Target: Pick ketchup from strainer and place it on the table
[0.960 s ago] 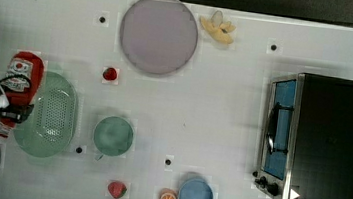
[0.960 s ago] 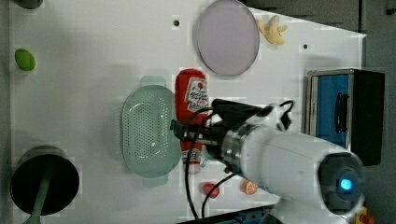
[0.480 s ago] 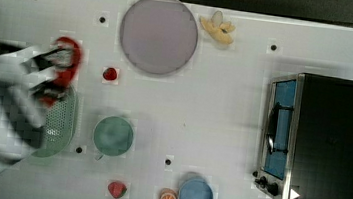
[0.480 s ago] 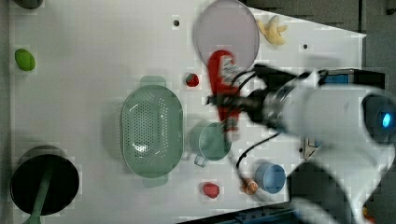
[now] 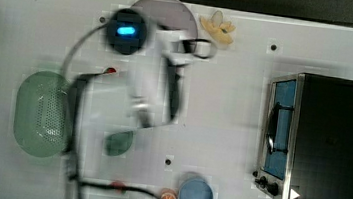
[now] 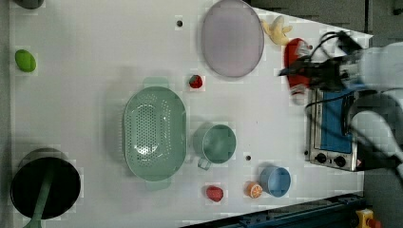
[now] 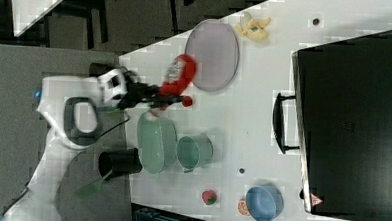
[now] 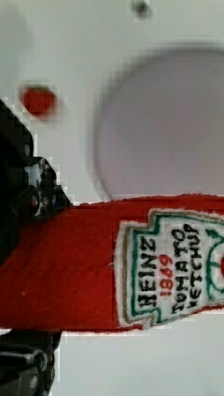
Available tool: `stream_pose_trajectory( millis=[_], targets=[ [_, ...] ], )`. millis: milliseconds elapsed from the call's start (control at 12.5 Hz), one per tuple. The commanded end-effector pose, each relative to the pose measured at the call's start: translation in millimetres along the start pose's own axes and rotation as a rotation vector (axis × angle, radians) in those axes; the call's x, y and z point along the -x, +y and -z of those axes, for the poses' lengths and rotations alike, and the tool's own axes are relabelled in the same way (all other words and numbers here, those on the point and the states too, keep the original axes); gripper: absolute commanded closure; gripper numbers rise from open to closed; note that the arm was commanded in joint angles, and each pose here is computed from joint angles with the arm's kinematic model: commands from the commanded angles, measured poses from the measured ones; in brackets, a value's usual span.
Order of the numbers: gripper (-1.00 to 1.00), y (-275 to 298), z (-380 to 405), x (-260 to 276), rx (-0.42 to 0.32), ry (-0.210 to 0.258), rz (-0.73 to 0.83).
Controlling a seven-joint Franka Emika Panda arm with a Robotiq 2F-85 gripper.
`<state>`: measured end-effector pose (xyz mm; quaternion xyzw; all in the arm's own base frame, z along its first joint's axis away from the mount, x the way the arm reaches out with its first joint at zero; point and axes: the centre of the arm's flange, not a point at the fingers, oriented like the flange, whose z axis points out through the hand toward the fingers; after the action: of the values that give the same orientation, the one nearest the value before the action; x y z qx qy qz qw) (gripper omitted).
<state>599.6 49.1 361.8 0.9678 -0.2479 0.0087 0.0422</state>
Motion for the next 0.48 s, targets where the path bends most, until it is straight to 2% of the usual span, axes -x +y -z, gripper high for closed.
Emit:
stream_pose_trajectory(
  millis=[80,240,480],
  targets=[
    [-0.21,21.2,15.1,-10.2,-0.001,0.035,0.184],
    [-0.21,46.7,-1.6,-13.2,0.004,0.036,0.205],
    [-0.21,67.3,-41.8,2.4,-0.024,0.063,0.192]
  ],
)
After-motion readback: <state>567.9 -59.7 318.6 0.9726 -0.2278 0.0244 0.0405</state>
